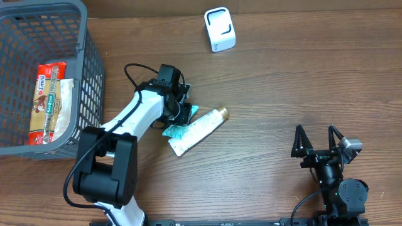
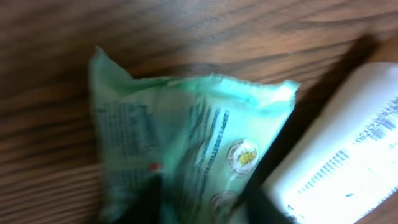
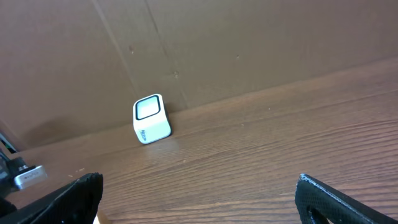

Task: Scan the item barcode
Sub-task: 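Lift the wipes pack out and place it beside the bottle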

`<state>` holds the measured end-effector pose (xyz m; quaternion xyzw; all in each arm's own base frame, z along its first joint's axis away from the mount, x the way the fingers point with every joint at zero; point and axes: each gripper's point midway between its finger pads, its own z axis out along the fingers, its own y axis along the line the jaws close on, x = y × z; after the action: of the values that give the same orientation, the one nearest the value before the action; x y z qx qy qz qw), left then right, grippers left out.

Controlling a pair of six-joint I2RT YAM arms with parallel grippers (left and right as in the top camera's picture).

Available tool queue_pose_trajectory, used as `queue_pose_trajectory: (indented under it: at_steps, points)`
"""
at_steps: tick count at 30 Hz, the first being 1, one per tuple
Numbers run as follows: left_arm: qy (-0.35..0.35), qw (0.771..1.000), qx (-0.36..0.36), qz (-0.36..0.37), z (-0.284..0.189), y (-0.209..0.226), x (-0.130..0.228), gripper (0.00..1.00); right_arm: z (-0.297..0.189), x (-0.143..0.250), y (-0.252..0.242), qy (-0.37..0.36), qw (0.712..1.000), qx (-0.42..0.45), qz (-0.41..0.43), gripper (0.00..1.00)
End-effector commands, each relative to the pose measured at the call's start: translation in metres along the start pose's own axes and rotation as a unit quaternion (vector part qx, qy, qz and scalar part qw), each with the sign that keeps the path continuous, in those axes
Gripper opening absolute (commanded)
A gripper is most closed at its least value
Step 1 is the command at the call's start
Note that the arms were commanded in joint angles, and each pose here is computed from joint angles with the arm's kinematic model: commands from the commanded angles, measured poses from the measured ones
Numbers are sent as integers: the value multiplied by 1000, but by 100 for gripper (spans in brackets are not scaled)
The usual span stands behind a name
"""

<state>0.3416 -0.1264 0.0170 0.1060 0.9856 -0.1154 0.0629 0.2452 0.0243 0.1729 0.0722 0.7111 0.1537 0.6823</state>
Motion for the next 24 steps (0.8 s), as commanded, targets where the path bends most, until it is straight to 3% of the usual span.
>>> queue_pose_trajectory:
  at_steps: [1,3,7,13,15,24]
  points:
    - [33,999,9,-8,18,-2,13,69,0,2,1,-1,1000,-3,2,100]
    - [33,999,13,-20,13,-5,9,76,0,2,1,-1,1000,-3,2,100]
    - [14,999,15,-25,-16,-13,-11,76,0,2,1,-1,1000,-3,2,100]
    - [-97,995,13,-1,-113,-31,-60,81,0,2,1,-1,1000,-3,2,100]
    - [-146,989,-6,6,-158,-33,-72,100,0,2,1,-1,1000,-3,2,100]
    - [-328,932,-149,-45,-333,15,-65,100,0,2,1,-1,1000,-3,2,100]
